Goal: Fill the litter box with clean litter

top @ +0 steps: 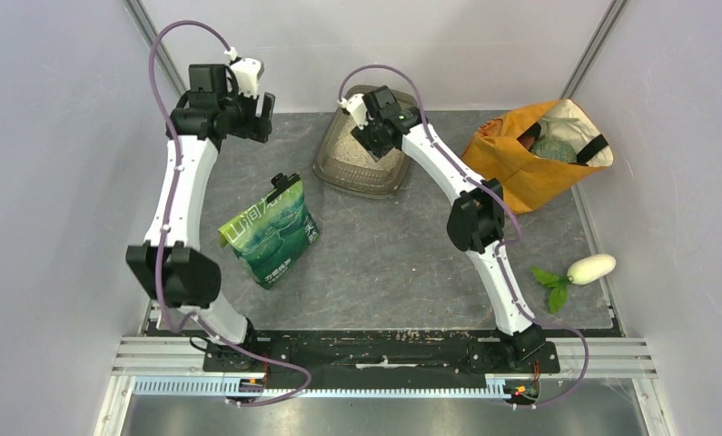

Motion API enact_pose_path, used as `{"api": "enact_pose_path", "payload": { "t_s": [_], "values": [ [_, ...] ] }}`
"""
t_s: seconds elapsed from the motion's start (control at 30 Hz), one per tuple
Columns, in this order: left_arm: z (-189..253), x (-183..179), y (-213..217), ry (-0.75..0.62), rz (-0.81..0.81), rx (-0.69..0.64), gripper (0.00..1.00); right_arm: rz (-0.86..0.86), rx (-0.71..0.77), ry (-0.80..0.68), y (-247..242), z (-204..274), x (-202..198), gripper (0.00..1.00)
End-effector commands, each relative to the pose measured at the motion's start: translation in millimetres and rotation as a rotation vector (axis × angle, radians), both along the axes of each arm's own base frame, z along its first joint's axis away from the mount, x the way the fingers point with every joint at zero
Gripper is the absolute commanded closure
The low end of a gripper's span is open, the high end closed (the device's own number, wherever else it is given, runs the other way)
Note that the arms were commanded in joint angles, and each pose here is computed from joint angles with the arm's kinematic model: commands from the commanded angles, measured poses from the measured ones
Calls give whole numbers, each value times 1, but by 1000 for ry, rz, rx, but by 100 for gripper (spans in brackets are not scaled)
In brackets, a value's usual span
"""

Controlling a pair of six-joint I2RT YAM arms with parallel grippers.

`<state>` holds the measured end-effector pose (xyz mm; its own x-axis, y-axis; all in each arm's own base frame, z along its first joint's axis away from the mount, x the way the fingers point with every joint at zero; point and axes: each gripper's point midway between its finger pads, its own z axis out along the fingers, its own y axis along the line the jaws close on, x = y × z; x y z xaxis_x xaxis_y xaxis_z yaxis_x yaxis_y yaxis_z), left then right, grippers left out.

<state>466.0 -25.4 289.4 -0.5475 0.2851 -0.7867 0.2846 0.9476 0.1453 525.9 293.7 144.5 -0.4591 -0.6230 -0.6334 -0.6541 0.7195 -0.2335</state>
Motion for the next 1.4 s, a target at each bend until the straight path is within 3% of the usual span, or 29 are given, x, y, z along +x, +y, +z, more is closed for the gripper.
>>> {"api": "enact_pose_path", "payload": {
  "t_s": [0.0, 0.13, 0.37, 0.47, 0.93, 1.37],
  "values": [
    [1, -39, -19, 20, -34, -81, 14, 41, -46, -67, 4, 1, 14, 51],
    [-4, -62, -19, 26, -33, -92, 14, 25, -52, -67, 8, -2, 12, 51],
    [-16, -83, -19, 45, -26, -98, 14, 56, 77, -105, 31, 49, -9, 46],
    [-16, -85, -19, 43, -23, -103, 14, 81, 148, -55, 40, 58, -26, 43],
    [1, -88, -22, 21, -34, -120, 13, 87, 164, 140, 49, -5, -43, 38],
    [-3, -93, -20, 38, -29, -113, 13, -69, 379, 437, 32, -54, -46, 33]
  ]
}}
